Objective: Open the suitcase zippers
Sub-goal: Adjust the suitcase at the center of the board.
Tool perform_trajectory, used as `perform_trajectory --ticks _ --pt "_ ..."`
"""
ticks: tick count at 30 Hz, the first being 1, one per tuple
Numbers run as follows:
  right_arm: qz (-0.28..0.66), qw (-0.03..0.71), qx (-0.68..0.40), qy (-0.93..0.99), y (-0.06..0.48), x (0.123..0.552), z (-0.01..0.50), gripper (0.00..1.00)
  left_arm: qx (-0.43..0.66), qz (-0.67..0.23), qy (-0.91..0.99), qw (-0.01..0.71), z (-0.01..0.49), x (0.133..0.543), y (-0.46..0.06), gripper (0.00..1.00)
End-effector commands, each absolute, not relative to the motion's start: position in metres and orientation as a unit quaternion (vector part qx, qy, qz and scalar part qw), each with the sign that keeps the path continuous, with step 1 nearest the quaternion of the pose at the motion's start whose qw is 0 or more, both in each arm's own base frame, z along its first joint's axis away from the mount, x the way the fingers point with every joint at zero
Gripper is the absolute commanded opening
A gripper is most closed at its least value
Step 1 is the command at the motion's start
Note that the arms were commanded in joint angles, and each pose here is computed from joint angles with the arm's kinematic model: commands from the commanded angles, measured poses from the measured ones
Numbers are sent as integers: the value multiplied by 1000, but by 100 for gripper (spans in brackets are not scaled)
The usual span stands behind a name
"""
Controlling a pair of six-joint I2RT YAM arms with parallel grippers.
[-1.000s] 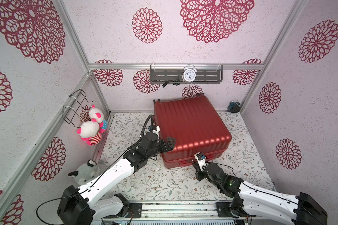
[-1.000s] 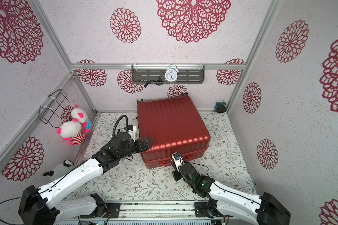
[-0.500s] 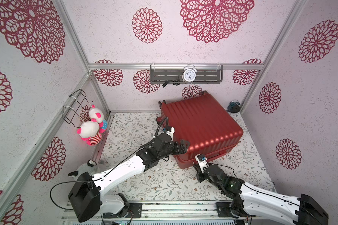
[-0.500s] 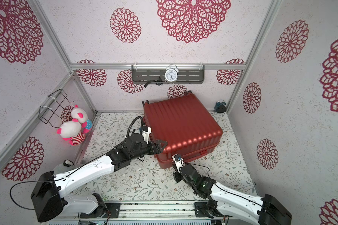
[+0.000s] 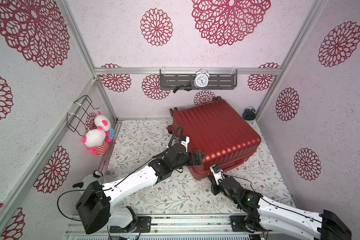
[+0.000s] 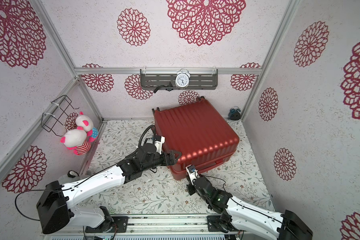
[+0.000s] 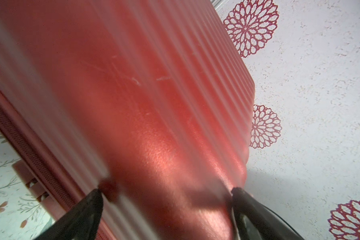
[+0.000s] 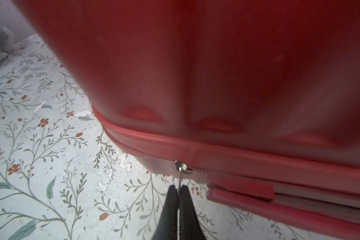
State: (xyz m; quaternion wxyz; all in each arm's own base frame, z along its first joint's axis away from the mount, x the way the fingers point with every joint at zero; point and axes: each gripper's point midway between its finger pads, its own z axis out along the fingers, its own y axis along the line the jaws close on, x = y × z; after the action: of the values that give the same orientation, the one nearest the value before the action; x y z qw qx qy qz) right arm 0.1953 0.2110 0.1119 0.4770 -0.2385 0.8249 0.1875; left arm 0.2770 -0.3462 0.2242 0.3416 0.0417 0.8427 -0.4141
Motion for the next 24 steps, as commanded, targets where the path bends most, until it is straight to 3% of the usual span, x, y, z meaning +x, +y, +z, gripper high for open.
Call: perform_trajectory --ticks 1,24 --pt "294 492 -275 772 244 172 151 0 133 -428 850 277 194 233 -380 98" --pt "339 495 -280 749 252 162 158 0 136 -431 848 277 195 231 -385 98"
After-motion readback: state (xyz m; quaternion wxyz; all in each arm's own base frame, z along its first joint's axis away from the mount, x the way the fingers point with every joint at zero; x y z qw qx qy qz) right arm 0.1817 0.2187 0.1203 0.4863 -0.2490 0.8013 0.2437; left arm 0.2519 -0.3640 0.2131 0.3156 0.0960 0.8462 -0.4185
